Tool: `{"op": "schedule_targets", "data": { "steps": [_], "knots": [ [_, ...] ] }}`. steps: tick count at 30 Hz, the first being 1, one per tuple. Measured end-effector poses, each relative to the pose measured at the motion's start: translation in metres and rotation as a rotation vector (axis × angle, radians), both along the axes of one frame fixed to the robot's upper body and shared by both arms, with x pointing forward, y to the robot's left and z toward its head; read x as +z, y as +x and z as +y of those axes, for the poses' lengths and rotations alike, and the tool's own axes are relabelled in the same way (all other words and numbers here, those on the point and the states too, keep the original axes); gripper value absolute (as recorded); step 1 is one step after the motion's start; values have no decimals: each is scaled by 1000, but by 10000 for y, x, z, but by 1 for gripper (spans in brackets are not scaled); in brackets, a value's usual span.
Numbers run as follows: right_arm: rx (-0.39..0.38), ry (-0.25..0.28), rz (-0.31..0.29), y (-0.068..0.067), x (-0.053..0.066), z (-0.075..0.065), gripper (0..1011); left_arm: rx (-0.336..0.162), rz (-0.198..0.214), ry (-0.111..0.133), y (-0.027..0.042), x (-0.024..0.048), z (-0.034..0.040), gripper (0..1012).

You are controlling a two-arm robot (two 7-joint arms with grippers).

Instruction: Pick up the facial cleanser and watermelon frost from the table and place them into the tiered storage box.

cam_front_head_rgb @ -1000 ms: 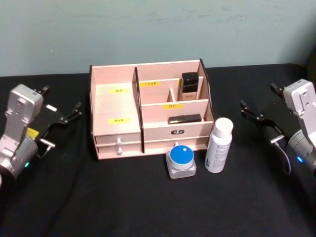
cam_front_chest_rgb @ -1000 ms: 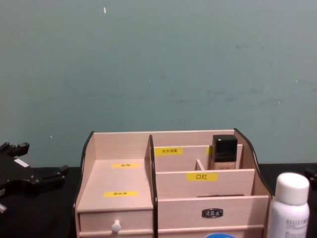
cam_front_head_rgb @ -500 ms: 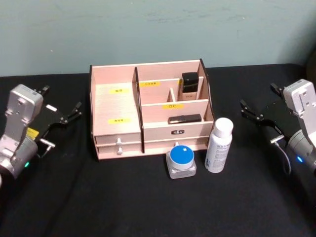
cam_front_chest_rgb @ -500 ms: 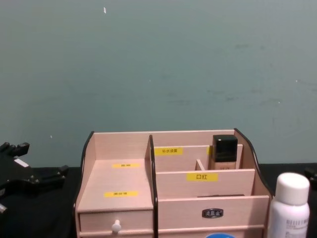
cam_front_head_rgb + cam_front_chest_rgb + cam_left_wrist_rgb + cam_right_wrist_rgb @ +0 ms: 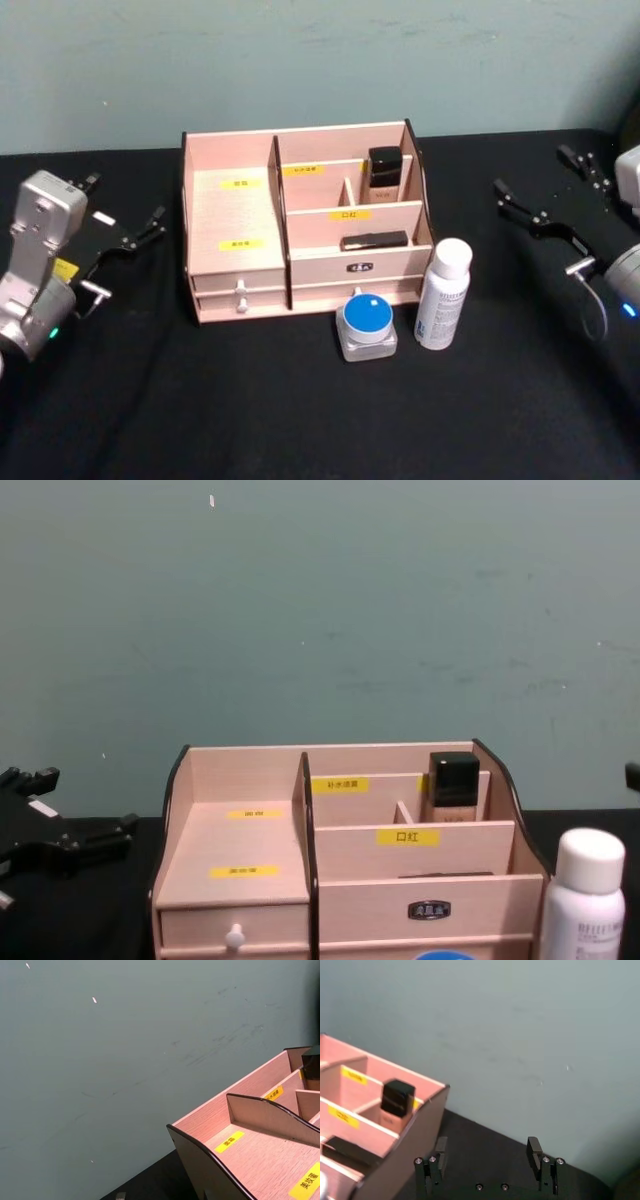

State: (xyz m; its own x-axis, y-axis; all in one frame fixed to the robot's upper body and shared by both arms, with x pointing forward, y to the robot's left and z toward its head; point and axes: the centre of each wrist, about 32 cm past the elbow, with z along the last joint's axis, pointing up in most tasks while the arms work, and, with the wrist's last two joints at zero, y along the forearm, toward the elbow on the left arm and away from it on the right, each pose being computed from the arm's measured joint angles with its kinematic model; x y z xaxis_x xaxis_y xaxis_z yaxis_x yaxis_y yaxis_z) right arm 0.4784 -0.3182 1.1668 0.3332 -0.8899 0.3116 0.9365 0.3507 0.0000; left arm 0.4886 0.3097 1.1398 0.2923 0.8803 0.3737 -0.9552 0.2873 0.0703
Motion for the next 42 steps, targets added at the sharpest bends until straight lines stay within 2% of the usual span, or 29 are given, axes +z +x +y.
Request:
{"op": "schedule_targets", "data": {
  "steps": [4, 9, 12, 15, 23, 31, 37, 42],
  "knots": [
    [37, 19, -21, -92, 153, -8, 1003, 0, 0, 0, 0, 0, 0, 1010],
    [88, 29, -17, -225, 335, 6, 1003, 0, 0, 0, 0, 0, 0, 1009],
    [132, 41, 13, -356, 471, 21, 1003, 0, 0, 0, 0, 0, 0, 1010],
    [165, 43, 44, -455, 553, 38, 1002, 0, 0, 0, 0, 0, 0, 1009],
    [244, 37, 133, -658, 678, 98, 1002, 0, 0, 0, 0, 0, 0, 1010],
    [296, 28, 217, -732, 657, 144, 1002, 0, 0, 0, 0, 0, 0, 1009],
    [303, 40, 312, -669, 516, 145, 1002, 0, 0, 0, 0, 0, 0, 1010],
    [304, 45, 353, -623, 431, 151, 1002, 0, 0, 0, 0, 0, 0, 1010]
  ]
}}
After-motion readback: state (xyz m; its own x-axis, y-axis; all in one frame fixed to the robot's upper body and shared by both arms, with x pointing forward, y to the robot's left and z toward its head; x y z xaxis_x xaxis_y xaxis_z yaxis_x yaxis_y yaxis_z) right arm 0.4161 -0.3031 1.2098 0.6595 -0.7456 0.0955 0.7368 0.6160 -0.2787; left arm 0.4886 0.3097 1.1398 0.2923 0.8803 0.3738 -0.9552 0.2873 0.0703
